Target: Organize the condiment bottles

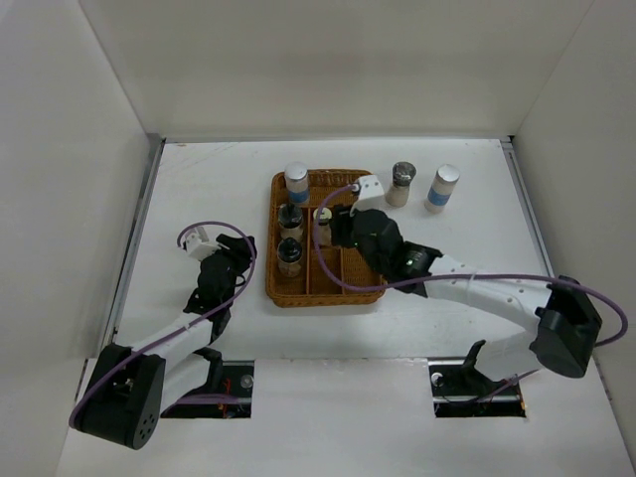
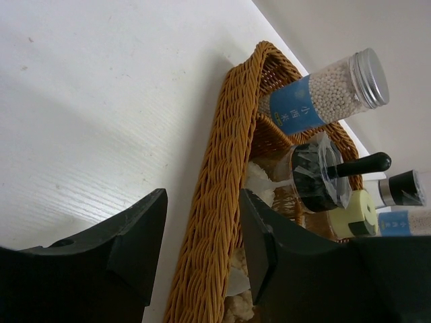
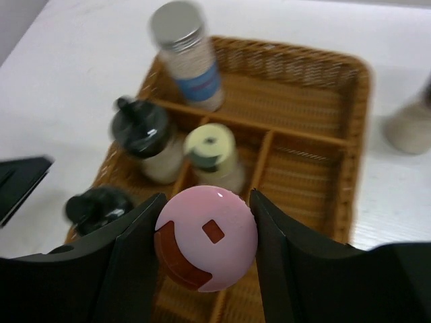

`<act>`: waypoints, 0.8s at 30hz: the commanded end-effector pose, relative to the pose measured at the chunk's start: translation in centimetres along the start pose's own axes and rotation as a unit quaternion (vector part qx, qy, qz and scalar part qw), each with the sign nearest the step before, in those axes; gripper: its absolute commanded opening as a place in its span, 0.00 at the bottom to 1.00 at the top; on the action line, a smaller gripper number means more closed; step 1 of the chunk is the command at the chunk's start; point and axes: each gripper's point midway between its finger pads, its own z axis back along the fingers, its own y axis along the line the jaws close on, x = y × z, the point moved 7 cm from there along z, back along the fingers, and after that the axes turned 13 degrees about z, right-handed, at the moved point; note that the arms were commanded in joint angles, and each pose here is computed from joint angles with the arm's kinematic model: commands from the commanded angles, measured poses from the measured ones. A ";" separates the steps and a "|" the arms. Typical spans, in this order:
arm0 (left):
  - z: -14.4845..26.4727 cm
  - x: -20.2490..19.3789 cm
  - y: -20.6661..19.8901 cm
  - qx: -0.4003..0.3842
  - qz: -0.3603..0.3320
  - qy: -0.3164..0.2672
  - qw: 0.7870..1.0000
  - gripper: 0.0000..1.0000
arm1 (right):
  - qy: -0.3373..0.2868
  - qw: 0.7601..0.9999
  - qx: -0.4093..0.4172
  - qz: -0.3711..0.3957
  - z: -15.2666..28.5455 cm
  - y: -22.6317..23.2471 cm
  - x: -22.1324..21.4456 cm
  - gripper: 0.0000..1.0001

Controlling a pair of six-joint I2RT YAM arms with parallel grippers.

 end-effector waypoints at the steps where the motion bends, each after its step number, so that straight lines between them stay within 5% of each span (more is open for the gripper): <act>1: 0.0 0.5 -0.7 -0.020 0.012 -0.011 1.000 0.45 | -0.013 0.998 0.059 -0.003 0.0 3.6 1.0 0.46; 12: 0.0 0.5 -0.8 -0.023 0.014 -0.009 1.000 0.45 | 0.055 0.996 0.074 0.021 -2.2 6.5 -5.0 0.47; 18: 0.0 0.5 -0.6 -0.021 0.013 -0.010 1.000 0.45 | 0.050 0.996 0.068 0.005 -2.5 6.2 -5.0 0.78; 24: -0.1 0.4 -0.6 -0.020 0.014 -0.004 1.000 0.45 | 0.005 0.999 0.049 -0.005 -1.9 3.3 -1.2 0.85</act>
